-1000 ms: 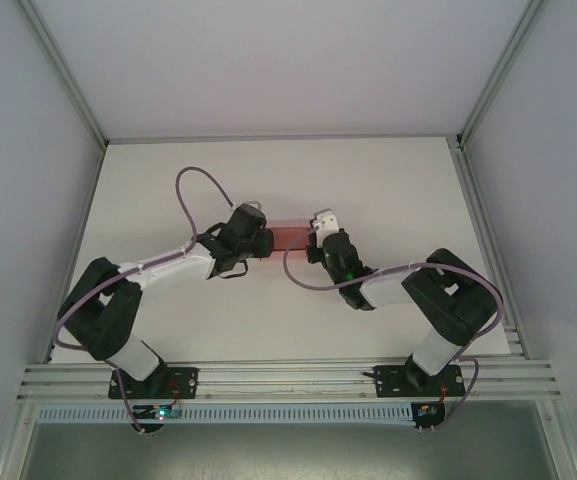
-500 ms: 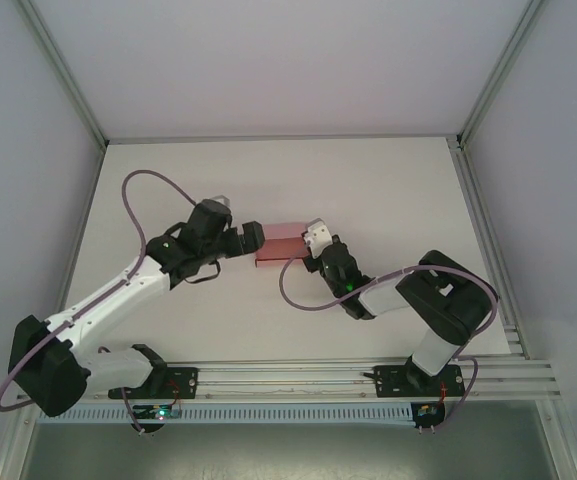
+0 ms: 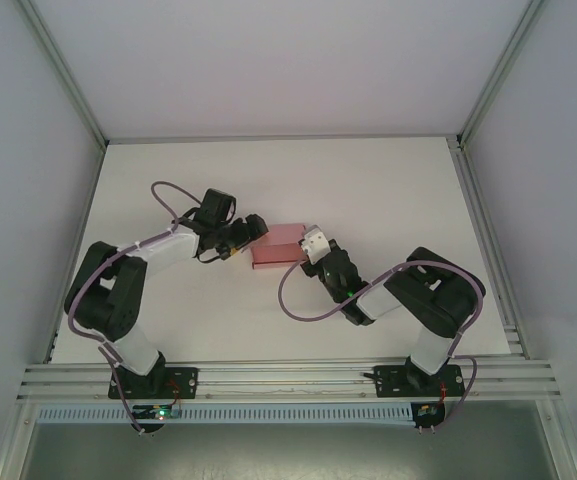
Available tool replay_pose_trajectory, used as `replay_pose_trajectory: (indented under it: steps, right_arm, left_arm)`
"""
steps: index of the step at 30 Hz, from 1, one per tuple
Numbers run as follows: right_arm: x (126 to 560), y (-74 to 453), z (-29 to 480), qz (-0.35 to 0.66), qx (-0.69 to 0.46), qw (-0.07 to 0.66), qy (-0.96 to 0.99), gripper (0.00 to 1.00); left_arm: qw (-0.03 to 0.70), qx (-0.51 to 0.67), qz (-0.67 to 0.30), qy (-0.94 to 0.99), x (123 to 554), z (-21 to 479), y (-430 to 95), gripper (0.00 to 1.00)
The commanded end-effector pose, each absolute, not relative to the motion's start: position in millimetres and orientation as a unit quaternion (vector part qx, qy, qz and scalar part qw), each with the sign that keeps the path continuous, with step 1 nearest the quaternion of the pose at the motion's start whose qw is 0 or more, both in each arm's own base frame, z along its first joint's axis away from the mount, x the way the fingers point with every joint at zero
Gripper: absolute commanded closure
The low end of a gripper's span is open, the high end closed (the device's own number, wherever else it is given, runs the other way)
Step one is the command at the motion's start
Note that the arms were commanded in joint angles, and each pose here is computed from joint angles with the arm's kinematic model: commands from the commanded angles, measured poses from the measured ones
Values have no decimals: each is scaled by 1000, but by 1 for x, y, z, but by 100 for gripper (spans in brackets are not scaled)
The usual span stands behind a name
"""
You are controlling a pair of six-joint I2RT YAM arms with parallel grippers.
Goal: Assemble paper box
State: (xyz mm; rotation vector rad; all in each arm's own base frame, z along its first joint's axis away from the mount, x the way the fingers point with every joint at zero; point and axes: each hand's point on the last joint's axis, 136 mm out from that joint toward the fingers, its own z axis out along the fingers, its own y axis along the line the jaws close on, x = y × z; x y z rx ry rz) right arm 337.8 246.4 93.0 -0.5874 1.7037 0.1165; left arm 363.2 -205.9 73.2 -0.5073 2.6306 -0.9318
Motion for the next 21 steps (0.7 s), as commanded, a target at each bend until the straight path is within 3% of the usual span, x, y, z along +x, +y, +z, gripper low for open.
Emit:
replay_pose_trajectory:
  steps: [1, 5, 14, 21]
  right_arm:
    - [321, 249, 65, 51, -306, 573, 759, 88]
    - [317, 249, 68, 63, -309, 565, 763, 82]
    - [300, 237, 79, 99, -303, 528, 787, 59]
    - [268, 225, 79, 136, -320, 477, 807, 26]
  left_arm:
    - [148, -154, -375, 902, 374, 80, -222, 19]
    - [127, -160, -370, 906, 364, 67, -220, 43]
    - [123, -179, -332, 918, 356, 43, -205, 50]
    - [119, -176, -325, 921, 357, 36, -203, 51]
